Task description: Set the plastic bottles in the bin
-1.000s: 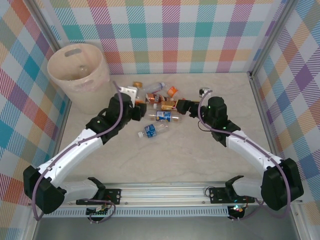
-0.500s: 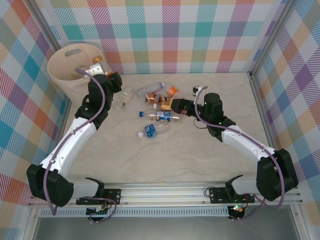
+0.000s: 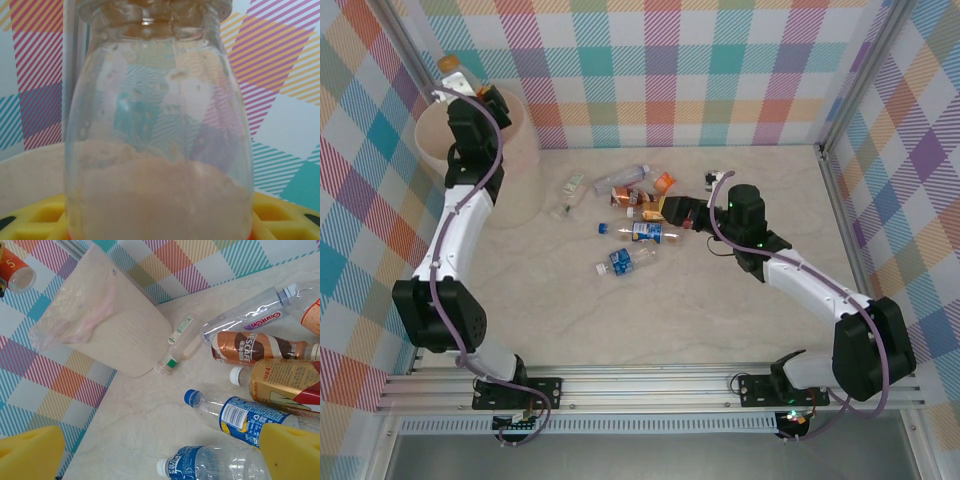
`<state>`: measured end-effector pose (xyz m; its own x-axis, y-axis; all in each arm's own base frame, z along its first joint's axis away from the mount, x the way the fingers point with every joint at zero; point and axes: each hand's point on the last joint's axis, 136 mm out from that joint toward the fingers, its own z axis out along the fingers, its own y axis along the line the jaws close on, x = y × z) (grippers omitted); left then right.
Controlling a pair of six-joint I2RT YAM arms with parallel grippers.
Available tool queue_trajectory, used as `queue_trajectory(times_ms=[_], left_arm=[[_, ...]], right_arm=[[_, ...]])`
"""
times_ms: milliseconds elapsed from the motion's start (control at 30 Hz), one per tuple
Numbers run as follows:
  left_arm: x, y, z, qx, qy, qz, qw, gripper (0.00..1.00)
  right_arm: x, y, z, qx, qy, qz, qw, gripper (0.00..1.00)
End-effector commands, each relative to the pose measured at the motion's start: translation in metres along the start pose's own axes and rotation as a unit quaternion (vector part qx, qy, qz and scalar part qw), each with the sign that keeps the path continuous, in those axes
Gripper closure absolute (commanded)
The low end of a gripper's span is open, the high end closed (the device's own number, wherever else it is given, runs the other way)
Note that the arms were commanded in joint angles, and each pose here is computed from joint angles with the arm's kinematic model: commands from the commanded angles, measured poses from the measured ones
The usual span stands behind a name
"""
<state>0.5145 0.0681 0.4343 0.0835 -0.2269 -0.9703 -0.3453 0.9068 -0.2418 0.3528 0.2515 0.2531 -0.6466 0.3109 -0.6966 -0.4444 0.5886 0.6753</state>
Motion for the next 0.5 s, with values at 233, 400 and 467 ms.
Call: queue_trajectory(times_ms=[233,400,467], left_arm=[[0.044,0.022,0.033,-0.007,0.126,0.041,0.991,0.54],[0.068,0.02,0.037,0.009,0.168,0.04,0.985,0.51],[0.077,0.013,0.037,0.026,0.191,0.032,0.981,0.45]], right_arm=[[-0.013,0.007,0.001,0.0,-0.008,0.003,1.0,0.0],[-0.011,0.005,0.003,0.001,-0.003,0.009,1.0,0.0],[-0.01,0.005,0.003,0.001,-0.001,0.01,1.0,0.0]])
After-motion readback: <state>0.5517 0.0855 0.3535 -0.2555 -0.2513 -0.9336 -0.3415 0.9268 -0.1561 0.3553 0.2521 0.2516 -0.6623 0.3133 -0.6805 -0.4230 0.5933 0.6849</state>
